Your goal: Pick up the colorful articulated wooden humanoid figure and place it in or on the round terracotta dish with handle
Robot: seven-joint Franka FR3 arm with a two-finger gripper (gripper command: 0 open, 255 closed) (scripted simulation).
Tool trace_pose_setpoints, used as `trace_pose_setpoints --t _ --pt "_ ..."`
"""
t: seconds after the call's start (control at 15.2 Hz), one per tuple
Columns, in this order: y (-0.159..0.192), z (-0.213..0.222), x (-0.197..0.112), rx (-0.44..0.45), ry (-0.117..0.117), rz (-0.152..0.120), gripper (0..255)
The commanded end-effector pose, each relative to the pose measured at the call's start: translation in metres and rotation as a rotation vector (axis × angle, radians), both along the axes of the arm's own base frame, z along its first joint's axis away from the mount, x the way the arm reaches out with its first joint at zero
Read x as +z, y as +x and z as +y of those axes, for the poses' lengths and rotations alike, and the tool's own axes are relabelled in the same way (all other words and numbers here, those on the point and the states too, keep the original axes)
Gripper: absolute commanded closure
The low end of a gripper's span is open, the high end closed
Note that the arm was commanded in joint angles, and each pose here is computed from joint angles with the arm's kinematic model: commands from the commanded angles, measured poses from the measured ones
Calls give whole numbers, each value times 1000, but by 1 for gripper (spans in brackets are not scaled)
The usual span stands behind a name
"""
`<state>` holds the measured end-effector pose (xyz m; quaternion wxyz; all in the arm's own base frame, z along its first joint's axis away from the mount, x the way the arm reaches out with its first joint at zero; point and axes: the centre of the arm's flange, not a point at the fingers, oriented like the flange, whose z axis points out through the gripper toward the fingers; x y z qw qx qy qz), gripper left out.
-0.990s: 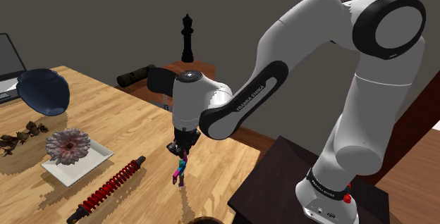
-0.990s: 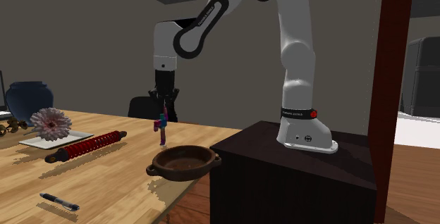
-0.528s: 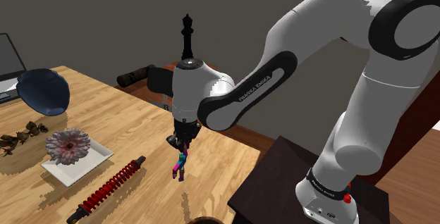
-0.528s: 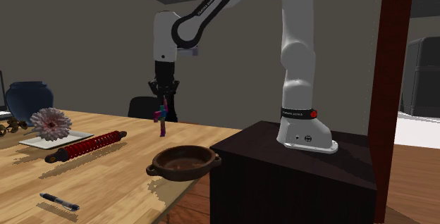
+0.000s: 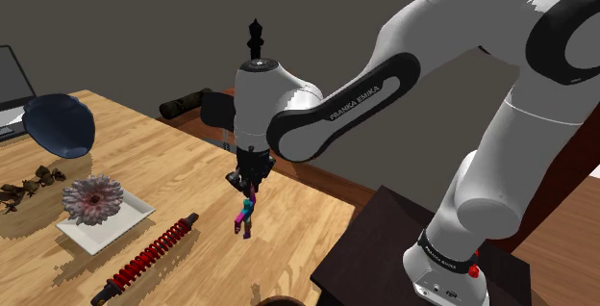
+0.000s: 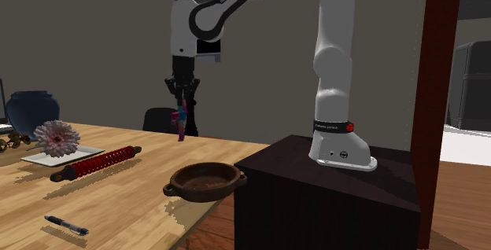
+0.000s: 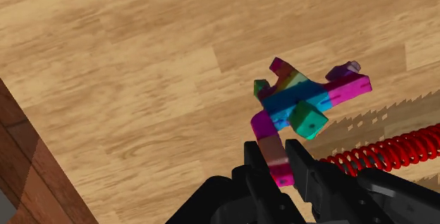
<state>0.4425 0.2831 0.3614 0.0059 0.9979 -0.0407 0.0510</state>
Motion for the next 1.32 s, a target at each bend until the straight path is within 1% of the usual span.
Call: trace_pose_setpoints --t 0.0,0.33,1.25 --pt "0 1 12 0 0 0 255" --pt "0 1 36 0 0 0 255" --pt "-164 75 80 0 0 0 255"
